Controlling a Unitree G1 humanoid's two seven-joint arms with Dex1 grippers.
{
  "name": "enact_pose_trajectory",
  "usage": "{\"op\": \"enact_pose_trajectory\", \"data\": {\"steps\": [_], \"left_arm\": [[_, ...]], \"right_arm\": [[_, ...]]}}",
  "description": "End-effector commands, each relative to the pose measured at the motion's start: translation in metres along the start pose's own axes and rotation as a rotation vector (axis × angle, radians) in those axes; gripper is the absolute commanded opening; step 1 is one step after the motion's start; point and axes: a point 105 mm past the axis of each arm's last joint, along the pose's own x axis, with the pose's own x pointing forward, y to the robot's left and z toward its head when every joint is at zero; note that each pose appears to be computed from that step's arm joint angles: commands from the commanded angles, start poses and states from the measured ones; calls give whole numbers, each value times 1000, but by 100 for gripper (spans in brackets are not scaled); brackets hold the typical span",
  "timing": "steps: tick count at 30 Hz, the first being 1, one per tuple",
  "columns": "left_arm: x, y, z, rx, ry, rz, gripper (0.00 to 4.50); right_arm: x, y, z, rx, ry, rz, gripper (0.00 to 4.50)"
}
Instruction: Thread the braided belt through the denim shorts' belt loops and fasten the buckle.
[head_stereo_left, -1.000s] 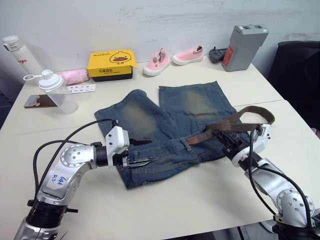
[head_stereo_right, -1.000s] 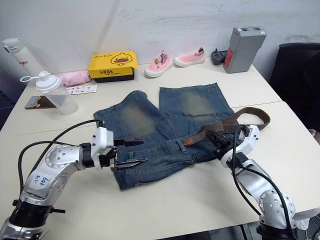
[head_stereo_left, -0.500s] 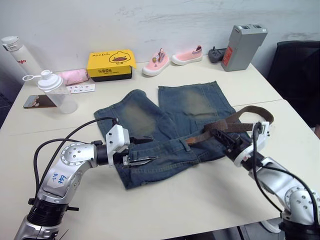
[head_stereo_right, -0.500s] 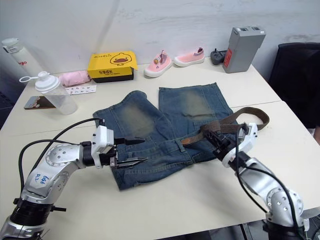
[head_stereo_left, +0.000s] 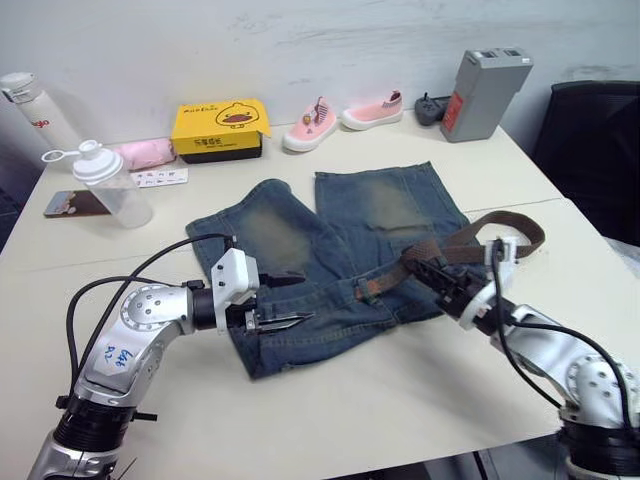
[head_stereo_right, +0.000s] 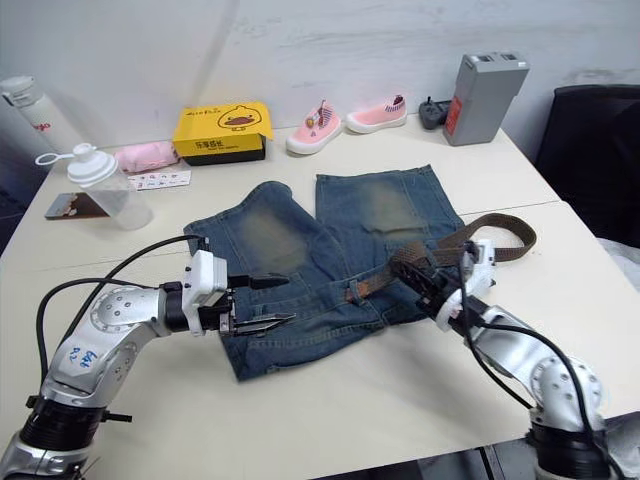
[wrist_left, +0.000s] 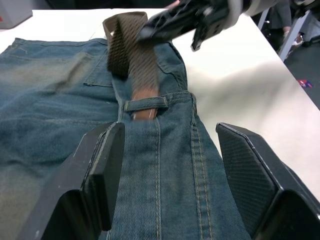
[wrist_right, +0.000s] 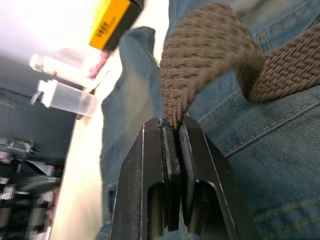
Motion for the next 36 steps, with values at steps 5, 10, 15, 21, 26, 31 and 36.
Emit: {"op": "enact_pose_trajectory", "data": {"steps": [5,10,15,21,26,31,36], "left_arm": [[4,4,2,222,31,-13,324],[13,7,-13,621,102,-50,324],[23,4,-29,816,107,-101,324],[38,10,-37,838,92,-87,324],[49,10,-40,836,71,-87,324],[52,6,-40,834,52,-100,227],[56,7,-39,843,54,-97,41]], "right_arm": [[17,6,-33,-9,103,33,0],[18,11,-37,11,112,45,0],[19,9,-32,16,94,25,0],[20,10,-31,13,83,21,0],[18,14,-29,8,71,23,0],[17,18,-26,7,54,25,0],[16,22,-25,10,45,29,0]]}}
